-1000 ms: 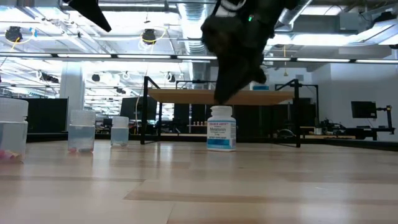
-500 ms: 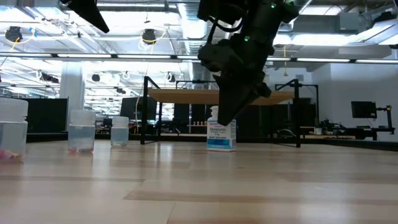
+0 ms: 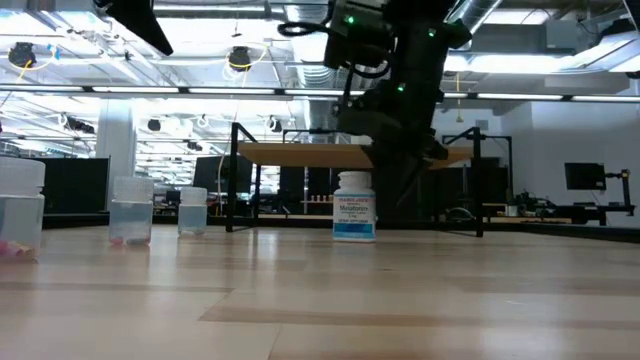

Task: Pick and place medicine bottles onto shelf by color
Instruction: Move the white pill bottle to the center of the table, then adjust the small white pill bottle on the shelf, then put the large white pill bottle on the shelf aligned with the other large pill bottles

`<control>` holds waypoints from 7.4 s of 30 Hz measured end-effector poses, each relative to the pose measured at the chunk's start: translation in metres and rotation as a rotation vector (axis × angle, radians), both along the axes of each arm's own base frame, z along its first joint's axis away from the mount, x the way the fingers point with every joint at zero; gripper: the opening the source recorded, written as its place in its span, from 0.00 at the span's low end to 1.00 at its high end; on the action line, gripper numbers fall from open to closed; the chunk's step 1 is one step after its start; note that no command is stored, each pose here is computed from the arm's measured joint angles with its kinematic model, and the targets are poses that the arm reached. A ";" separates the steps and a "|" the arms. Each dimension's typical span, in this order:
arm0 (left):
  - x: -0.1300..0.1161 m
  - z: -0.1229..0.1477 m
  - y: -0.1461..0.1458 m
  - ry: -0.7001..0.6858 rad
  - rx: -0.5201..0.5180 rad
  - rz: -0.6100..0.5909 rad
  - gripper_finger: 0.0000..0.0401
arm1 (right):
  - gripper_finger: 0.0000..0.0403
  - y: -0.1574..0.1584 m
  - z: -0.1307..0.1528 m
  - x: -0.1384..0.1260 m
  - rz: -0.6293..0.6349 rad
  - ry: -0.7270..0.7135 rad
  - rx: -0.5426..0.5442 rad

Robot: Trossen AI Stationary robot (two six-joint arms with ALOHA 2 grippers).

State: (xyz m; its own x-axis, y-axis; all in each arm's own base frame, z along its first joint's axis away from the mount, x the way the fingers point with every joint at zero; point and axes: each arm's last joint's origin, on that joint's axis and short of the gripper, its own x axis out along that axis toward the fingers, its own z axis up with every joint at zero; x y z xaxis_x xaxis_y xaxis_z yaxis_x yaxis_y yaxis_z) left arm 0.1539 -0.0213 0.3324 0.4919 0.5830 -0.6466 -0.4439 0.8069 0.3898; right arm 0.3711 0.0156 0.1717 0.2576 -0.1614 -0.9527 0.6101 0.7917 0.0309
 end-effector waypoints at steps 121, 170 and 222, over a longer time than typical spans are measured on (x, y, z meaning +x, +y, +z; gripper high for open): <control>0.002 -0.011 -0.003 -0.068 0.021 0.023 0.61 | 0.82 -0.105 0.114 -0.049 0.115 -0.249 -0.442; 0.002 -0.012 -0.003 -0.072 0.015 0.031 0.61 | 0.82 -0.075 0.104 -0.056 0.078 -0.148 -0.326; 0.002 -0.012 -0.003 -0.068 -0.010 0.020 0.61 | 0.79 -0.020 0.017 0.006 0.322 -0.112 -0.219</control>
